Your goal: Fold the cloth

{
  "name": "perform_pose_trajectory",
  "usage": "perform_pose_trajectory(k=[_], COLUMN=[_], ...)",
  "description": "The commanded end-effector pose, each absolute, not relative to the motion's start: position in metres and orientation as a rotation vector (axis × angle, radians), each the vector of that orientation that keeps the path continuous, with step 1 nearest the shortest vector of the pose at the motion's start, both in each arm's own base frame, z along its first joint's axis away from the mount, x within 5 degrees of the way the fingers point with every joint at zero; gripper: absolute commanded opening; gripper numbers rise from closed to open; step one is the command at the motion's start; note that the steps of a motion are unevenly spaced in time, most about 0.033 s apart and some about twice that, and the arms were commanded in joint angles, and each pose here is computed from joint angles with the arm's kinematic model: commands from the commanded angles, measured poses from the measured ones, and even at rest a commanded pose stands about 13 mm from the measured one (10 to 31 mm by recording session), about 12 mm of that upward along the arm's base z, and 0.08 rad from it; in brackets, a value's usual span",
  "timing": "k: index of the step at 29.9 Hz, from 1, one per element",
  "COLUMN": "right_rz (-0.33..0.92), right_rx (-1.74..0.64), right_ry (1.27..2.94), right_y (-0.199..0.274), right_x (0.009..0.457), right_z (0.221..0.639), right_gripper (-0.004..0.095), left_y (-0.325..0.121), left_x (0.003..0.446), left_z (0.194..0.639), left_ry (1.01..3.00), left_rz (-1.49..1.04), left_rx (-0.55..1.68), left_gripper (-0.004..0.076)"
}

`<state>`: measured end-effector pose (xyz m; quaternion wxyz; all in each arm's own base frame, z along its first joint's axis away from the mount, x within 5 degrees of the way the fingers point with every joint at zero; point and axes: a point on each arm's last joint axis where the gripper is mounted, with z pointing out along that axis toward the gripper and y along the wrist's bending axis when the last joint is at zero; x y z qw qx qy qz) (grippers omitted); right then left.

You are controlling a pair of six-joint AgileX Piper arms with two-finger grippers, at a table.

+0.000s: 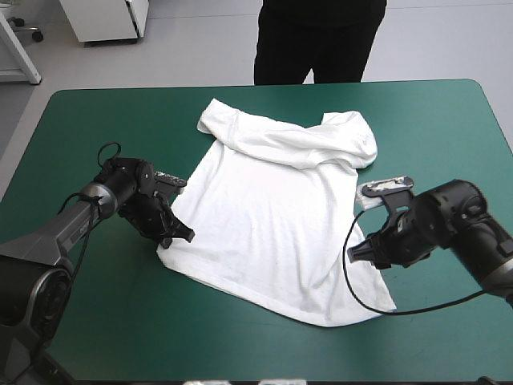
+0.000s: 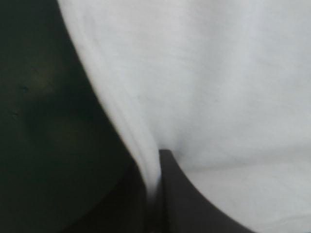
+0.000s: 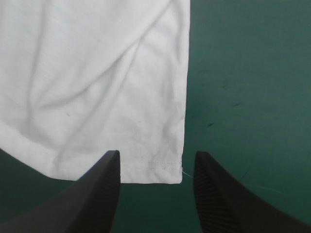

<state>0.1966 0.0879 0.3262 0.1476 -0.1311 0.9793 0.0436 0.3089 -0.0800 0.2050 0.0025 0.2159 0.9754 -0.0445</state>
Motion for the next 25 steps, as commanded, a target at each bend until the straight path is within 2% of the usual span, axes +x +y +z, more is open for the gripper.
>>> perform_pose_trajectory(k=[1, 5, 7, 20, 25], right_rz=[0.04, 0.024, 0.011, 0.033, 0.075], right_rx=[-0.358, -0.321, -0.283, -0.173, -0.145], right_ry=[2.753, 2.799, 2.828, 2.863, 2.889], right_y=[0.093, 0.093, 0.091, 0.086, 0.086], right_x=[0.191, 0.187, 0.184, 0.173, 0.166], right_z=[0.321, 0.299, 0.289, 0.236, 0.22], right_gripper=[0.0494, 0.0637, 0.066, 0.0651, 0.0575], left_y=[-0.09, -0.09, -0.09, -0.093, -0.093], left_x=[0.303, 0.302, 0.302, 0.302, 0.302], left_z=[0.207, 0.207, 0.207, 0.208, 0.208], left_ry=[3.082, 3.085, 3.083, 3.079, 3.079], left_rz=[-0.28, -0.285, -0.288, -0.338, -0.338], left_rx=[0.645, 0.665, 0.672, 0.643, 0.642], left_gripper=[-0.0009, -0.0009, -0.0009, -0.0009, -0.0009])
